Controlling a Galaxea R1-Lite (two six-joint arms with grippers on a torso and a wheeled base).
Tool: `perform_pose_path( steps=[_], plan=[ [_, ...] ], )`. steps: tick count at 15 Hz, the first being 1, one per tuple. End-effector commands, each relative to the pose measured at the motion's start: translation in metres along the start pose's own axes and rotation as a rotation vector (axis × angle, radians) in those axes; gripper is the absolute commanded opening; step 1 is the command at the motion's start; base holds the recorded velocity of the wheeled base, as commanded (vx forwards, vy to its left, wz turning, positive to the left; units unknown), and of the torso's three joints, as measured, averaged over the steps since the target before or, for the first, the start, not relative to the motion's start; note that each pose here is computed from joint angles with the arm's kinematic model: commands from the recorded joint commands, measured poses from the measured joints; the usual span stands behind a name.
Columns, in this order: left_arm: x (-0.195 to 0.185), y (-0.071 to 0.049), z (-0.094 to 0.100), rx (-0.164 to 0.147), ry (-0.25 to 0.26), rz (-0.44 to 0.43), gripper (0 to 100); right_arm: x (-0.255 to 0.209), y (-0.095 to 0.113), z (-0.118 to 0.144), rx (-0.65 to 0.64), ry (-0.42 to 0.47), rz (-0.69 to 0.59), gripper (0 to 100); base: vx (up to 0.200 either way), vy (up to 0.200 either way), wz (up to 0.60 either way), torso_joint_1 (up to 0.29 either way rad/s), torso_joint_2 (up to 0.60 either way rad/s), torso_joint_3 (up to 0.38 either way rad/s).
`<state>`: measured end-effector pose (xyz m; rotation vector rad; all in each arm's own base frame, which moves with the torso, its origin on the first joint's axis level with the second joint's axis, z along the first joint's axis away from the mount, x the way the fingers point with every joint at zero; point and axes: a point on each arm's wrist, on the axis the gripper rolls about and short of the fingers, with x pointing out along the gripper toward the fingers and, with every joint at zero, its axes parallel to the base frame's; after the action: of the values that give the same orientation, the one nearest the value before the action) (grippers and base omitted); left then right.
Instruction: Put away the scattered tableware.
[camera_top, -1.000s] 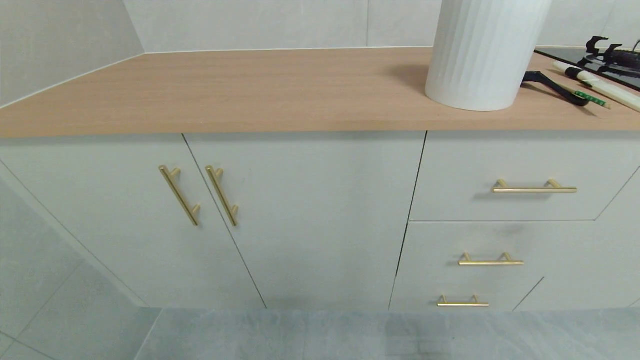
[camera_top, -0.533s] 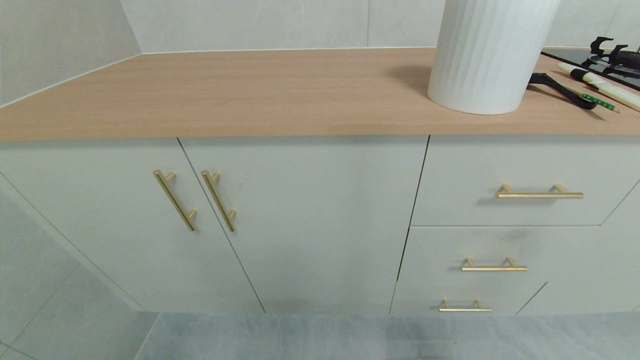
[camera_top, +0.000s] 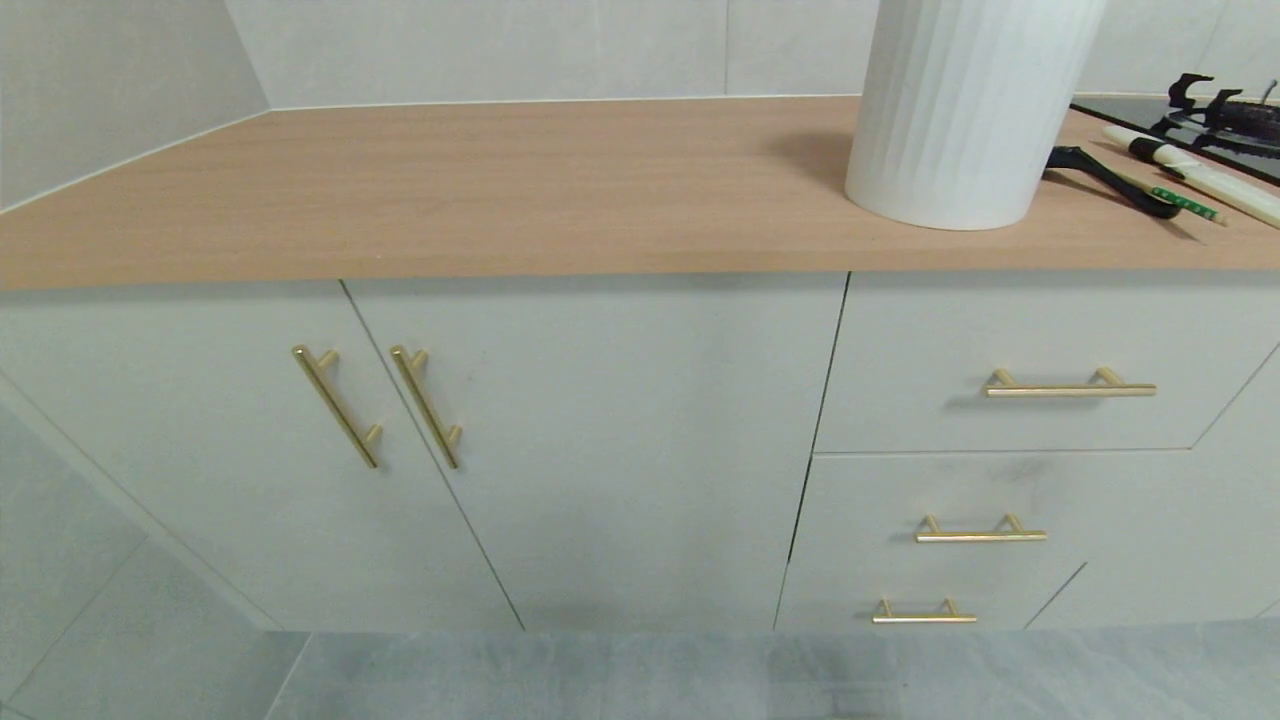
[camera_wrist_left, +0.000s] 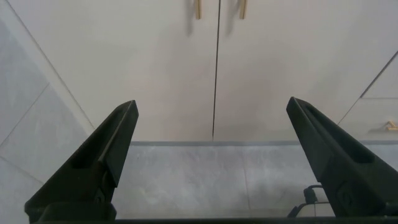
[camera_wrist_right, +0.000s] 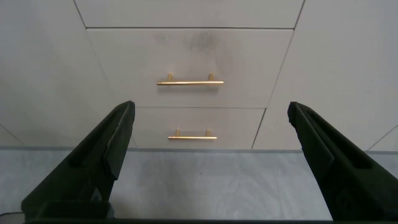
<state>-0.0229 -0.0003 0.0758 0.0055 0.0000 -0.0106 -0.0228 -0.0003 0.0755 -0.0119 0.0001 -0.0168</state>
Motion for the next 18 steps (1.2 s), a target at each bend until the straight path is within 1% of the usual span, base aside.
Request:
perform_pose_path(
  steps=[1, 5, 11, 14, 18],
  plan=[
    [0.0001, 0.0, 0.0, 0.001, 0.002, 0.0, 100, 0.0001, 0.0, 0.0, 0.0, 0.002, 0.0, 100, 0.0, 0.0, 0.0, 0.0, 0.0, 0.0],
    [0.0001, 0.0, 0.0, -0.001, 0.002, 0.0, 100, 0.0001, 0.0, 0.0, 0.0, 0.002, 0.0, 100, 0.0, 0.0, 0.0, 0.0, 0.0, 0.0],
    [0.0001, 0.0, 0.0, 0.005, 0.002, 0.0, 100, 0.0001, 0.0, 0.0, 0.0, 0.002, 0.0, 100, 0.0, 0.0, 0.0, 0.0, 0.0, 0.0],
    [0.0001, 0.0, 0.0, 0.001, 0.002, 0.0, 100, 0.0001, 0.0, 0.0, 0.0, 0.002, 0.0, 100, 0.0, -0.2, 0.0, 0.002, 0.01, -0.001],
    [0.0001, 0.0, 0.0, 0.001, 0.002, 0.0, 100, 0.0001, 0.0, 0.0, 0.0, 0.002, 0.0, 100, 0.0, 0.0, 0.0, 0.0, 0.0, 0.0]
  ],
)
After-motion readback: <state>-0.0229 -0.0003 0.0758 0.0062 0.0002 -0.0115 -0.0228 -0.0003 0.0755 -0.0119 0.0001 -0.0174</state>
